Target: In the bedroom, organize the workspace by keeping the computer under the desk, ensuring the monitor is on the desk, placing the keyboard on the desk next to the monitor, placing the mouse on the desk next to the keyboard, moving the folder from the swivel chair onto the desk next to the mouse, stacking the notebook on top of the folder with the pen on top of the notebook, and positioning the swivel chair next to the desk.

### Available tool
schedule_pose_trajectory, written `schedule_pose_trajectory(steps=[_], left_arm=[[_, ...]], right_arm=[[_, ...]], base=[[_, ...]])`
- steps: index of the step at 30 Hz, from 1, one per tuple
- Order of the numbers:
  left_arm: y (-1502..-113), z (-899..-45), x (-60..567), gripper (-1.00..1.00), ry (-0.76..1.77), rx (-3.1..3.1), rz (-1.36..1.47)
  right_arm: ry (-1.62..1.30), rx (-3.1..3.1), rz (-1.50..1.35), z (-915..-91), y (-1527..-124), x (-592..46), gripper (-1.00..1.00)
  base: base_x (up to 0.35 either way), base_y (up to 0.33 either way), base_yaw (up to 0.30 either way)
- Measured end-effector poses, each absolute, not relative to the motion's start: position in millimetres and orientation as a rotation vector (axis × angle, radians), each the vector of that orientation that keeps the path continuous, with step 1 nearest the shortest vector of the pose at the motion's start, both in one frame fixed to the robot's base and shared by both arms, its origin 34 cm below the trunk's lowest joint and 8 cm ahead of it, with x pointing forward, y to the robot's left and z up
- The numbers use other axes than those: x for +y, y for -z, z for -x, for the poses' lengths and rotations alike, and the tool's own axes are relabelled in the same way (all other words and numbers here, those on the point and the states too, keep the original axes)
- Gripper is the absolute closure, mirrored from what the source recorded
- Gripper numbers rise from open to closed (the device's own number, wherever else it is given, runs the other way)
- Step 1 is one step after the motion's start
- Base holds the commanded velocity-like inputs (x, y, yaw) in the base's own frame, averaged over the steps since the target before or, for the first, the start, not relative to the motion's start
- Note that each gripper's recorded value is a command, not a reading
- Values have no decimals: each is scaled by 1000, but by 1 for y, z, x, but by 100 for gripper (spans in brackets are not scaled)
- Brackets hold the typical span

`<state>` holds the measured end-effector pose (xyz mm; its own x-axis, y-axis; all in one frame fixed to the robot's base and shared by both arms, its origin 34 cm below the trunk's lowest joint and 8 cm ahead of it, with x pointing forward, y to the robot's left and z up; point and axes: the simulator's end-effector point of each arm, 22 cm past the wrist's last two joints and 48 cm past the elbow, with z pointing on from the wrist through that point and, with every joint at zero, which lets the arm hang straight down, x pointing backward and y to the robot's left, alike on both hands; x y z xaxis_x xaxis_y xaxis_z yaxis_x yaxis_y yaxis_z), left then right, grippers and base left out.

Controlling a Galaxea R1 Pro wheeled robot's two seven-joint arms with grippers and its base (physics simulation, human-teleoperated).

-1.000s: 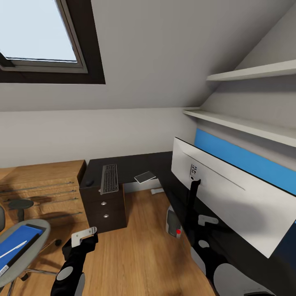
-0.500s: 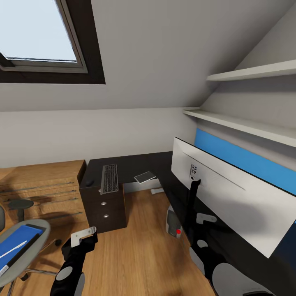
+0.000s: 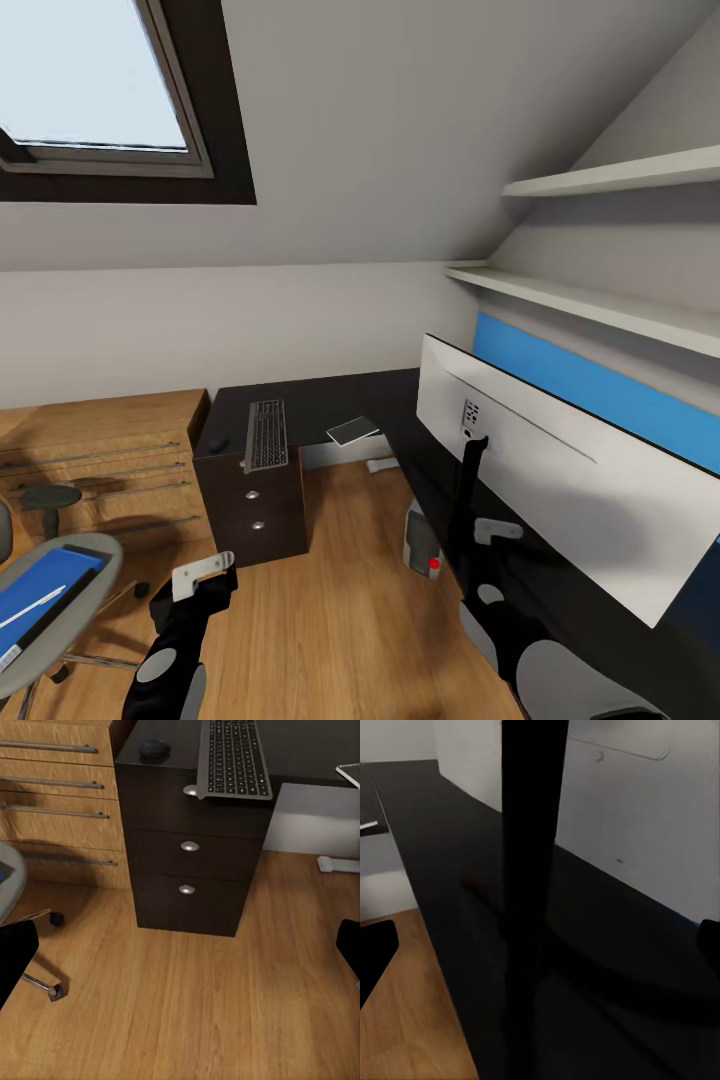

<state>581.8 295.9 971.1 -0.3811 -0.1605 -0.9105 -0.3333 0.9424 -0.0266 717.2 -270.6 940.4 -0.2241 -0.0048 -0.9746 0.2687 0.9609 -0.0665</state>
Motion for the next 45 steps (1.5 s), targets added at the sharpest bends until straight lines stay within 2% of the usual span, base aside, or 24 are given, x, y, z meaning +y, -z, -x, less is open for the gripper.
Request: schedule_pose_trajectory(steps=[29,36,45], left_arm=[[-971,-582,296,-100,-193,1969,355],[-971,-582,296,-100,-192,1969,356],[-971,-582,296,-100,-192,1970,355]], right_arm=[[243,1727,-176,-720,-953,-266,-100],[243,1728,-176,-720,-952,-266,-100],[243,1728,-176,-720,-952,-266,-100]], base=[[0,0,0],[204,17,0],[30,2,0]])
